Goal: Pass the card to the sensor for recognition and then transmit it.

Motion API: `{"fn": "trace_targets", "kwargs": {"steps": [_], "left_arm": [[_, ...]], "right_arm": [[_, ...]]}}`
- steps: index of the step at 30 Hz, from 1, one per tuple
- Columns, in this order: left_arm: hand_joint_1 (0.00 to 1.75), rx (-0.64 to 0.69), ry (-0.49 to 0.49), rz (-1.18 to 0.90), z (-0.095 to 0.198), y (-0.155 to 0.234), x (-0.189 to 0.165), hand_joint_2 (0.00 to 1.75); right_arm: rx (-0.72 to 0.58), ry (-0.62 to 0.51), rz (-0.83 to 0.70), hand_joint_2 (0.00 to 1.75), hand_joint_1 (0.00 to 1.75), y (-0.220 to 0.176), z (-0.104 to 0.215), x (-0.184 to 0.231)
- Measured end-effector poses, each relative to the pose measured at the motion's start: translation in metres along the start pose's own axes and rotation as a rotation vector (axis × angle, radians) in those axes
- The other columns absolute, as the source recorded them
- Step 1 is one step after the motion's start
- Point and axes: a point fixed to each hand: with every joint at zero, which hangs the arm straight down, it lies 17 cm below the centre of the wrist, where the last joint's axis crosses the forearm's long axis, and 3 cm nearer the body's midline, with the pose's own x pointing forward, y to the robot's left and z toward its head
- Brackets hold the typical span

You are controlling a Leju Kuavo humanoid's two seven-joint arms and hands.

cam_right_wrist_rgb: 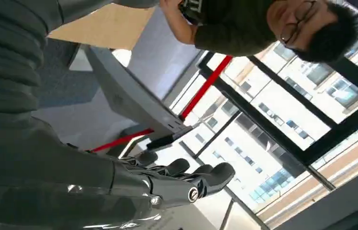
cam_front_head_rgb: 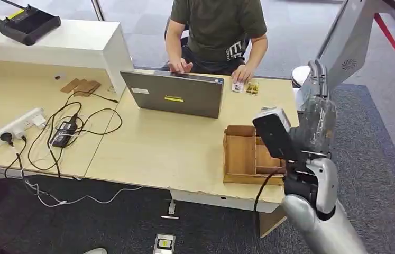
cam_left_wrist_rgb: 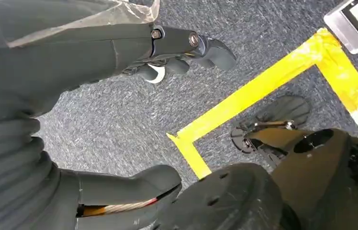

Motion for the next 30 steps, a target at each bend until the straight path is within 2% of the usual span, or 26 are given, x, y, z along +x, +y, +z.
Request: {"fn": "trace_targets", "kwargs": {"steps": [3,9,13,30], "left_arm": [[0.0,0.015,-0.003,0.008,0.001,0.003,-0.004,1.75],[0.0,0.038,-0.007,0.026,0.003,0.008,-0.009,1.75],[0.0,0.049,-0.011,0.039,0.004,0.01,-0.01,1.75],[0.0,0.079,-0.013,0.061,0.005,0.014,-0.015,1.75]], "right_arm": [[0.054,-0.015,0.04,1.75,0.0,0.003,0.016,-0.01],[0.222,-0.058,0.297,1.75,0.0,0.025,0.047,-0.035],[0.297,-0.073,0.409,1.75,0.0,0.036,0.066,-0.055],[0.536,-0.013,0.504,1.75,0.0,0.084,0.12,-0.118]]}}
